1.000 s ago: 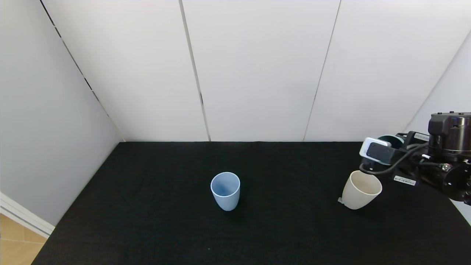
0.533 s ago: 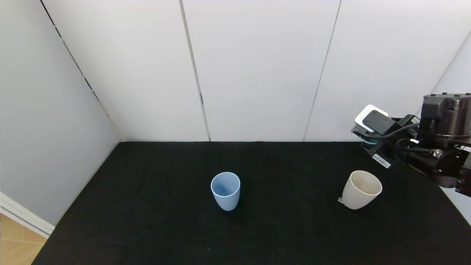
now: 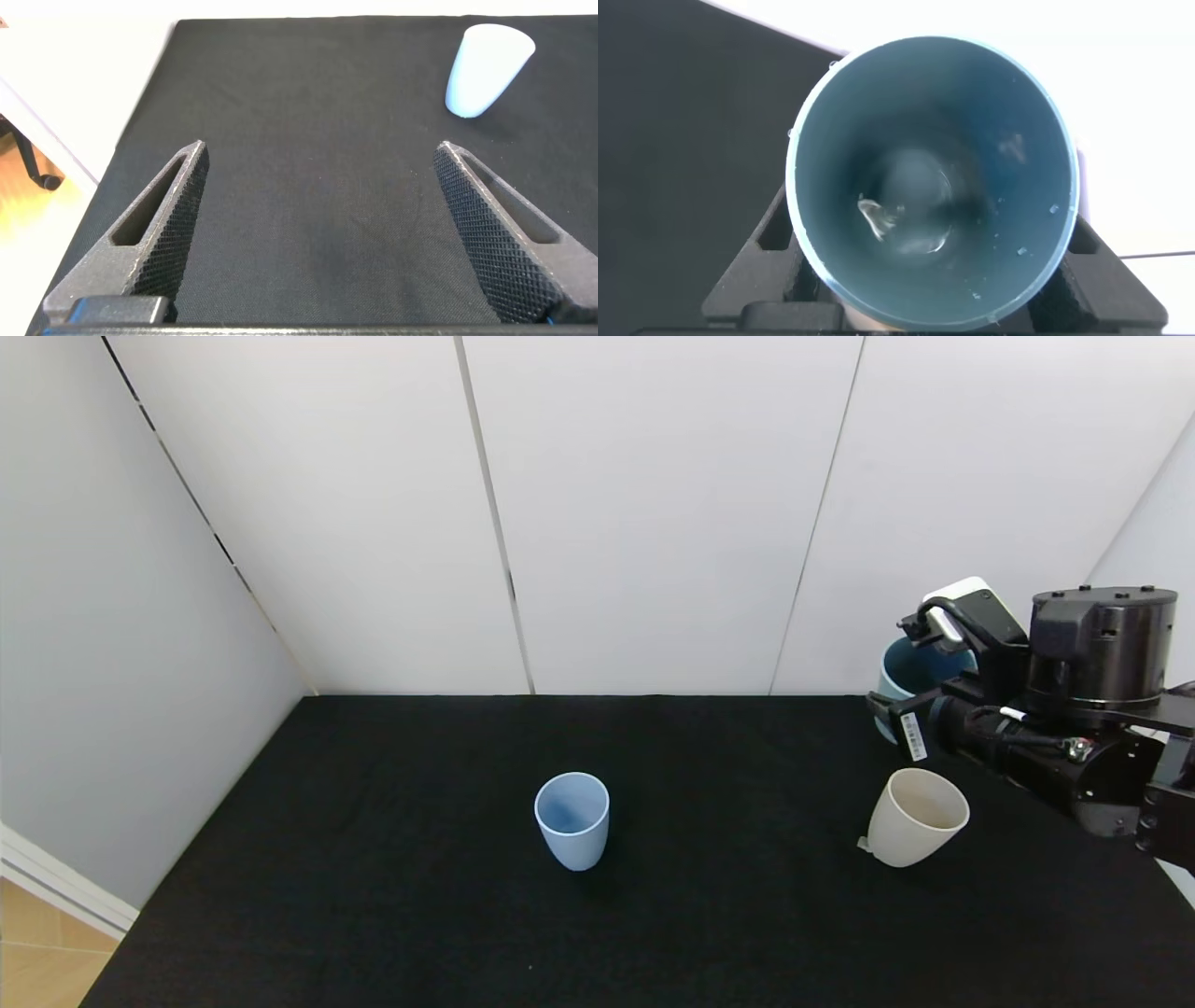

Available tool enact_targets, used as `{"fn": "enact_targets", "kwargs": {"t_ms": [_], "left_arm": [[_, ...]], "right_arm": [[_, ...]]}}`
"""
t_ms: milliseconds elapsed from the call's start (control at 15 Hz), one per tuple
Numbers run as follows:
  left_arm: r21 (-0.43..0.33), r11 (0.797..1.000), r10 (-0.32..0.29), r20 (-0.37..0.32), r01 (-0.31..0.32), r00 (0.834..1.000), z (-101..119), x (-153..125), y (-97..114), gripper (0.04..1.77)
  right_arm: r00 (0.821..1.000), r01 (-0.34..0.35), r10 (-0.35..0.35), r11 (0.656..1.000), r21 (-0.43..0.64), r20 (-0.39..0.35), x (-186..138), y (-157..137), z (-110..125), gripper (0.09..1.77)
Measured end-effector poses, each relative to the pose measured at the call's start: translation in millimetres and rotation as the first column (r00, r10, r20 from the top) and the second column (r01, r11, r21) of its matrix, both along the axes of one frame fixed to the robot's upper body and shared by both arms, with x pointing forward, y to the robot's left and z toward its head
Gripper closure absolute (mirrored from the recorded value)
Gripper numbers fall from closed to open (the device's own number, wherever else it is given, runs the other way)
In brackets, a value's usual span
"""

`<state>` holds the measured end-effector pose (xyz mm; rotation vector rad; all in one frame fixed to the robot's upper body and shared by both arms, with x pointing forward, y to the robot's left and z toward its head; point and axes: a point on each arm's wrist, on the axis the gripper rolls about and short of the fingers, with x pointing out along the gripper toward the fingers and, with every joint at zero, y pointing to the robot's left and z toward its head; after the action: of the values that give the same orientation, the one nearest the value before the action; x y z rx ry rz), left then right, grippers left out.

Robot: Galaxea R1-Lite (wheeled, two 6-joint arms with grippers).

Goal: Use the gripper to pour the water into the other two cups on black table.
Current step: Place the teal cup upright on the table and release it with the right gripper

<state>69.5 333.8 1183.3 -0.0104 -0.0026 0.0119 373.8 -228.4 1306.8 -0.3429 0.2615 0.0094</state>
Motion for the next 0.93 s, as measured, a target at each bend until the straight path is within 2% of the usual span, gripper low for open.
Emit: {"fn": "enact_targets", "kwargs": {"t_ms": [200,400,667,933], "left_arm": [[0.0,1.0,0.0,0.0,0.0,1.0,0.0,0.0,0.0,0.09],[0.0,1.0,0.0,0.0,0.0,1.0,0.0,0.0,0.0,0.09],[0.0,1.0,0.0,0.0,0.0,1.0,0.0,0.0,0.0,0.09],[0.0,1.0,-0.001,0.0,0.001,1.0,0.0,0.0,0.0,0.09]], "right_arm": [[0.998,-0.045,0.047,0.997,0.057,-0.039,-16.6,14.6,-12.0,0.66],[0.995,-0.04,0.051,0.991,0.124,-0.088,-33.0,16.8,-27.8,0.66],[0.998,-0.056,0.061,0.973,0.224,-0.015,-45.7,17.0,-38.2,0.66],[0.994,-0.109,0.107,0.962,0.249,0.022,-55.6,25.1,-56.3,0.66]]}}
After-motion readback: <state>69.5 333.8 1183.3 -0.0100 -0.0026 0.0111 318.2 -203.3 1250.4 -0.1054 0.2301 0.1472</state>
